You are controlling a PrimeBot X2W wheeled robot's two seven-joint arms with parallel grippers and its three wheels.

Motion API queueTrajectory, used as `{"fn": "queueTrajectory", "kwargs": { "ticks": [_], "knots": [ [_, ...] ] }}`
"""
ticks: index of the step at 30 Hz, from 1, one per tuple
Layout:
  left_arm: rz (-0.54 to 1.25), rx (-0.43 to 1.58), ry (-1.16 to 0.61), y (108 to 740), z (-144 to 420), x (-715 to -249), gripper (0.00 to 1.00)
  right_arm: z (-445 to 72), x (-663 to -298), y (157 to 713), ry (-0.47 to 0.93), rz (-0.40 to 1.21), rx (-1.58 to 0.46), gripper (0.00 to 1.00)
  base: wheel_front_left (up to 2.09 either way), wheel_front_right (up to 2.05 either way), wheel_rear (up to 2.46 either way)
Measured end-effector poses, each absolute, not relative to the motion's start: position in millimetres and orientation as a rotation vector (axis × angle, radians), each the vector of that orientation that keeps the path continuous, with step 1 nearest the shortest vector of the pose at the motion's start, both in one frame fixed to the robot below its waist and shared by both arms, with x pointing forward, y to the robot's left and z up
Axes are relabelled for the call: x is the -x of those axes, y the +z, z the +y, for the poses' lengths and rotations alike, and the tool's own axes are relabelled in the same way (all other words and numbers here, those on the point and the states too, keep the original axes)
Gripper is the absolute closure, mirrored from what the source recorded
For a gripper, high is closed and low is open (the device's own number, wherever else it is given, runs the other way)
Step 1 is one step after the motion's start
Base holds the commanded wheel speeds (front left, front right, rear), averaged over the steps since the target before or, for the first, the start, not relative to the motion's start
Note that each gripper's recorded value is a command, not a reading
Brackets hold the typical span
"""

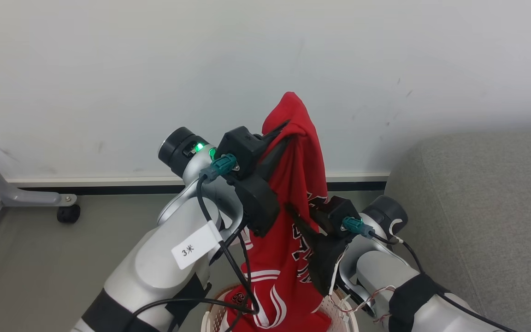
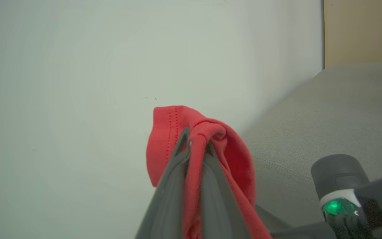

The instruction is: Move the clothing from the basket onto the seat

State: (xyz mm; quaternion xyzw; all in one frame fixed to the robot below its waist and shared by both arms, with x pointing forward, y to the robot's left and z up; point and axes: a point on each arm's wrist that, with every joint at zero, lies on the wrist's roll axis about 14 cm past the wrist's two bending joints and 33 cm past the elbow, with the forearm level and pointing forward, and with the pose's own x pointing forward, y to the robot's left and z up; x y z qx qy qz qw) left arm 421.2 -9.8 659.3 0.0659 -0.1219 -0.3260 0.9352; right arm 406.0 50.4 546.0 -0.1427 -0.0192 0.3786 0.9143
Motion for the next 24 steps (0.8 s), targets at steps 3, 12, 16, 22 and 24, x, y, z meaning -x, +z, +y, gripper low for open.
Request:
{"fn": "queueTrajectory", "kwargs": {
  "ticks": [3,12,16,22,24],
  "knots": [
    [-0.247,-0.115,-0.659,659.8,-8.0,-422.7,1.00,45.8,-408.0,543.4,0.762,-0.027,0.285,1.00,0.00,0.00,0.00],
    [-0.162,-0.079,-0.577,629.6,16.4,-436.4,0.48,21.1,-416.5,544.6,0.680,-0.007,0.232,1.00,0.00,0.00,0.00],
    [-0.120,-0.039,-0.552,613.3,21.5,-439.5,0.00,3.9,-424.4,551.6,0.625,-0.012,0.219,1.00,0.00,0.00,0.00],
    [-0.090,0.002,-0.544,594.5,18.5,-439.3,0.00,-27.5,-431.5,551.5,0.541,0.002,0.207,1.00,0.00,0.00,0.00],
    [-0.072,0.016,-0.548,584.9,16.0,-437.0,0.00,-37.7,-432.0,550.6,0.519,0.008,0.205,1.00,0.00,0.00,0.00]
  ]
}}
